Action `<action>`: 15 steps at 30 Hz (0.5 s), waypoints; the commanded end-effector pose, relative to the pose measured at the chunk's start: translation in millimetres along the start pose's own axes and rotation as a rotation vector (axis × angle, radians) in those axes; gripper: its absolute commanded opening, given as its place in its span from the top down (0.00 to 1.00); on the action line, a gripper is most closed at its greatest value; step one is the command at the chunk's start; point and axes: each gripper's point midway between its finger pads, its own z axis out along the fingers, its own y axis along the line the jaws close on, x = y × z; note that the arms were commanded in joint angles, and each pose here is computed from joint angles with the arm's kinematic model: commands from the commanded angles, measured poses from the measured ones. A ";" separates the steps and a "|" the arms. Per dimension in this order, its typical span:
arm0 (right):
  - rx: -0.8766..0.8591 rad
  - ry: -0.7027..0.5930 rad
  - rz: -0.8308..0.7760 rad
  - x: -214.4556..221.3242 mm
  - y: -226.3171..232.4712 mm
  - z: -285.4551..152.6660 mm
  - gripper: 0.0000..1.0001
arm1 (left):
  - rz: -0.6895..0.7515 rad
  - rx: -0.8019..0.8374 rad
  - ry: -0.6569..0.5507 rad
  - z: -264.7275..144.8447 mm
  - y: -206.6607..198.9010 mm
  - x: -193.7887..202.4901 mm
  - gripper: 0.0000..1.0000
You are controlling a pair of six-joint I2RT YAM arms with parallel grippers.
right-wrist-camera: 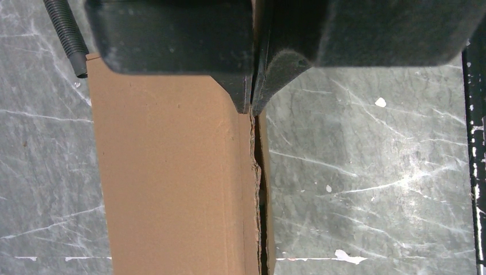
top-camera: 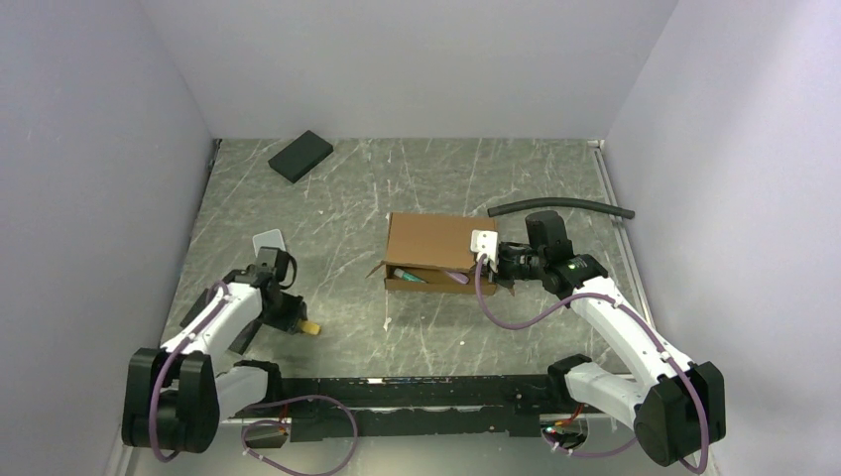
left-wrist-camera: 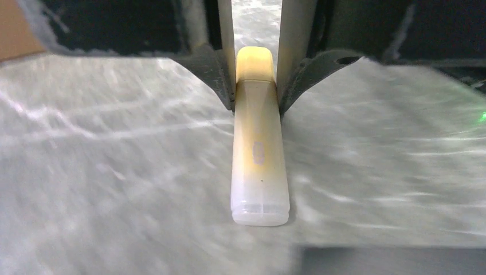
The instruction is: Fold the paper box
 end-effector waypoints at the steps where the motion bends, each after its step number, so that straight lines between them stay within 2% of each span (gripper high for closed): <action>1: -0.021 -0.046 -0.023 -14.2 0.5 -0.4 1.00 | 0.191 0.378 0.082 -18.2 -75.1 36.4 0.73; 5: -0.025 -0.046 -0.018 -13.6 1.0 0.6 1.00 | 0.341 0.583 0.102 -50.5 -86.2 61.2 0.84; 8: -0.031 -0.043 -0.013 -12.1 1.3 1.9 1.00 | 0.428 0.811 0.196 -74.1 -90.1 90.0 1.00; 12: -0.034 -0.039 -0.009 -10.3 1.1 3.4 1.00 | 0.546 1.136 0.300 -111.3 -87.8 124.2 1.00; 15: -0.035 -0.038 -0.005 -9.8 0.8 3.7 1.00 | 0.599 1.277 0.366 -123.6 -74.9 147.4 1.00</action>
